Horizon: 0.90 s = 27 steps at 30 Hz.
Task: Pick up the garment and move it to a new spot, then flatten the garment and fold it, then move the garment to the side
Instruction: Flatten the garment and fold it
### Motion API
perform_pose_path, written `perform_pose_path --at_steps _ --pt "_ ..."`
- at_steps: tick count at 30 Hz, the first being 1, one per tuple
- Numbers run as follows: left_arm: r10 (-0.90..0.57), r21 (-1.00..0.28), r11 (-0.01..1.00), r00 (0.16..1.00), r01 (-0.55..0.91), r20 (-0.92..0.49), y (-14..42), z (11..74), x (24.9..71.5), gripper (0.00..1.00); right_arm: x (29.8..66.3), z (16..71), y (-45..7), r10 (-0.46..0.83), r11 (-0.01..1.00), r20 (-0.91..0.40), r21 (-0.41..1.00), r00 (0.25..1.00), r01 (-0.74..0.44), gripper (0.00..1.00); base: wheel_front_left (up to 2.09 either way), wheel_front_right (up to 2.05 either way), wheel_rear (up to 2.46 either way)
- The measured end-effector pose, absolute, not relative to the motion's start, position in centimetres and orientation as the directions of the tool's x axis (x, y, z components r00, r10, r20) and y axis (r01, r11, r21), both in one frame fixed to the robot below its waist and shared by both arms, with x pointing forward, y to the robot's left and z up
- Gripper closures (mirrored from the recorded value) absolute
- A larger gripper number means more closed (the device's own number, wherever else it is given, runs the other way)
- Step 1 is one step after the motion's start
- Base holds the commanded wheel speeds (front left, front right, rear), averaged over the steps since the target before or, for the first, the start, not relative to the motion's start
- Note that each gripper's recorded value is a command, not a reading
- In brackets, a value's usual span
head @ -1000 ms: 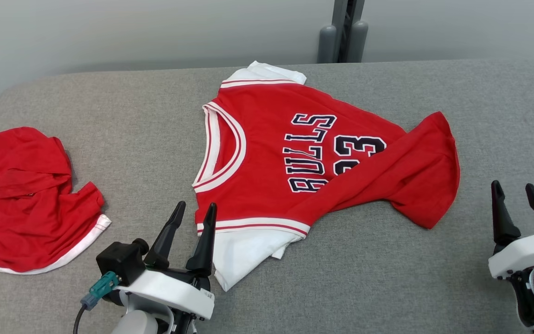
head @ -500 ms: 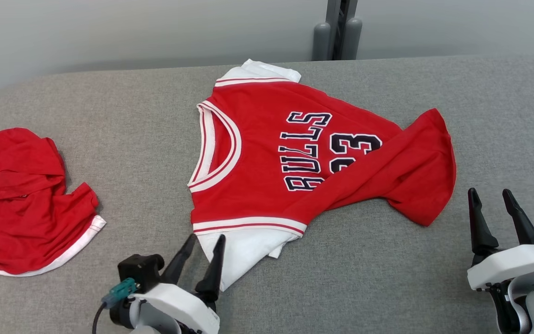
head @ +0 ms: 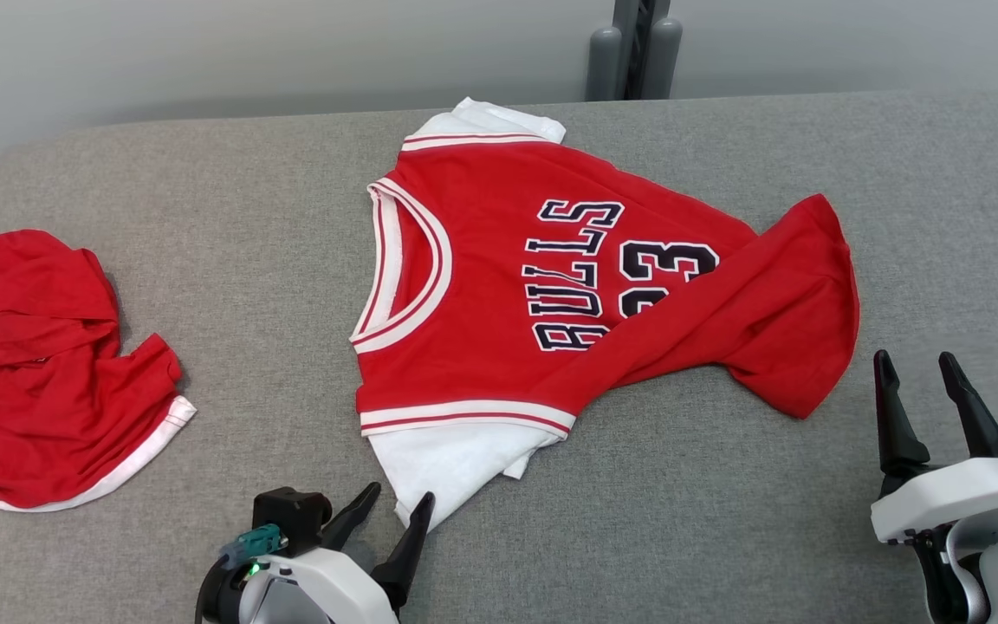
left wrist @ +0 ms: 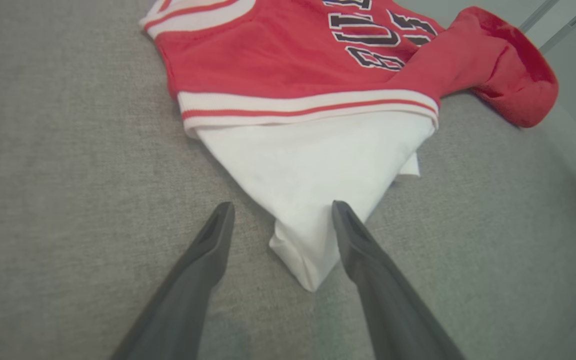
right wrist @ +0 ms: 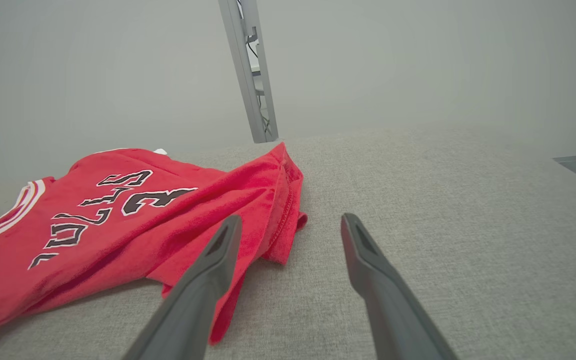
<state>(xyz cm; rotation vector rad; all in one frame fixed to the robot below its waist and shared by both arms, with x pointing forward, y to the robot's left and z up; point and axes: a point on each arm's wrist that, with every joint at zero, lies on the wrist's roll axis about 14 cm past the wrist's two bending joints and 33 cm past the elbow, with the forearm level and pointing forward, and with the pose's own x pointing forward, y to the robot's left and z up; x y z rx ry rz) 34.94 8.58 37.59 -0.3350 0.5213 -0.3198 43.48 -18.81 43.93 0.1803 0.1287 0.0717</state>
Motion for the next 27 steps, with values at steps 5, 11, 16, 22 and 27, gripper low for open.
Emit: perform_pose_path --at_steps 5,11,16,22,27 --pt "-0.363 -0.385 0.903 0.816 0.189 -0.450 8.7 37.2 35.0 0.00 43.4 43.7 -18.3 0.093 0.981 -0.128 0.182 0.987 -0.069 0.00 0.00 0.00 0.00" --pt "-0.411 -0.404 0.884 0.800 0.233 -0.436 7.1 37.6 35.3 0.00 43.4 43.5 -18.5 0.090 0.982 -0.133 0.176 0.987 -0.066 0.00 0.00 0.00 0.00" --pt "-0.487 -0.441 0.829 0.831 0.343 -0.268 4.3 41.5 37.0 1.00 43.3 43.4 -18.7 0.084 0.983 -0.136 0.173 0.987 -0.060 0.00 0.00 0.00 0.00" --pt "-0.584 -0.476 0.742 0.804 0.472 -0.114 2.0 46.3 37.1 1.00 43.3 43.7 -18.8 0.081 0.983 -0.129 0.174 0.988 -0.058 0.00 0.00 0.00 0.00" --pt "-0.680 -0.578 0.589 0.733 0.565 0.023 -0.6 51.0 35.2 1.00 43.2 44.2 -18.5 0.083 0.982 -0.117 0.178 0.990 -0.062 0.00 0.00 0.00 0.00"
